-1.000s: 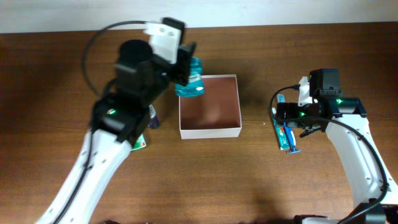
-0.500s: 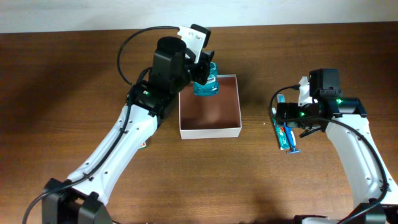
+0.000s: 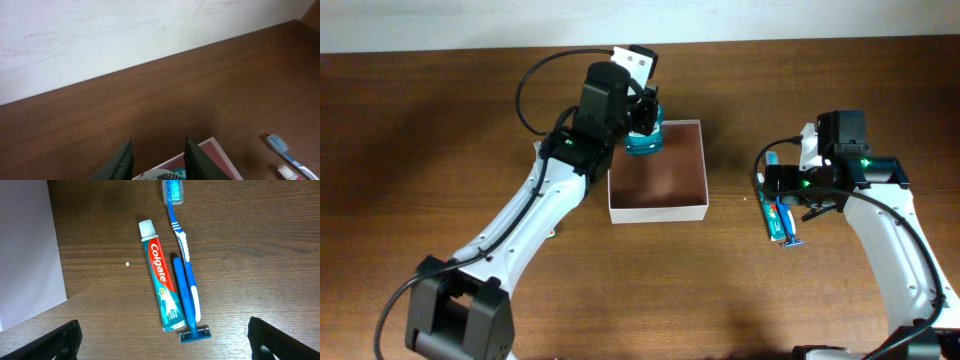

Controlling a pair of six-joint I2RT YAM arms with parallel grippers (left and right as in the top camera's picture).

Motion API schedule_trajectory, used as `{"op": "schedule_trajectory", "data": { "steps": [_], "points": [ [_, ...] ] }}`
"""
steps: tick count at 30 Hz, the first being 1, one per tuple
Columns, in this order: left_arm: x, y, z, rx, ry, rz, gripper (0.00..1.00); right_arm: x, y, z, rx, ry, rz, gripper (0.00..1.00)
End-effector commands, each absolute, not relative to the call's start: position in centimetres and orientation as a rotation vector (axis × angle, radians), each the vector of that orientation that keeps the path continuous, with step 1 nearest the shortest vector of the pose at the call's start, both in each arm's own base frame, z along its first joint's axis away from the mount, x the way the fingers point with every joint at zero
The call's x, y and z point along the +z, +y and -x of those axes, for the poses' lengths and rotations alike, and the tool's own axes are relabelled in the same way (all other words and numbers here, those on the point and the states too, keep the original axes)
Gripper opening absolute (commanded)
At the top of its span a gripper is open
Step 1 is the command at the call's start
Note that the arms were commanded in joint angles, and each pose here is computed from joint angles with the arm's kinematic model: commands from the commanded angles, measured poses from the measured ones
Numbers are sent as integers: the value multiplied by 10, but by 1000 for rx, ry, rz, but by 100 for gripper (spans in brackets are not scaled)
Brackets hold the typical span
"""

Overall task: Pack container
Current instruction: 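Lift the Listerine bottle with the left gripper and carry it over the box, then lower the Listerine bottle into the box's back-left corner and release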

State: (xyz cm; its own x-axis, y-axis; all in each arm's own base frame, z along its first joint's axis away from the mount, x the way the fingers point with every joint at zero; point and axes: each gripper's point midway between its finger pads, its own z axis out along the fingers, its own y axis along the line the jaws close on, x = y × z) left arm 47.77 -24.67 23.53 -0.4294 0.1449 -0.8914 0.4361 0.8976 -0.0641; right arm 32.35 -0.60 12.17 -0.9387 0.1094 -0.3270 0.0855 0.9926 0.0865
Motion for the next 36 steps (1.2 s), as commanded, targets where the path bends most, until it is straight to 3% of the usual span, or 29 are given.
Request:
{"op": "schedule_trajectory", "data": {
  "steps": [1,36],
  "points": [
    [256,-246,-486,-318,1949,-405,30,126,-6,-328,95,2786,-135,98],
    [207,-239,-504,-169,2012,-457,27,126,-6,-328,95,2786,-135,99]
  ]
}}
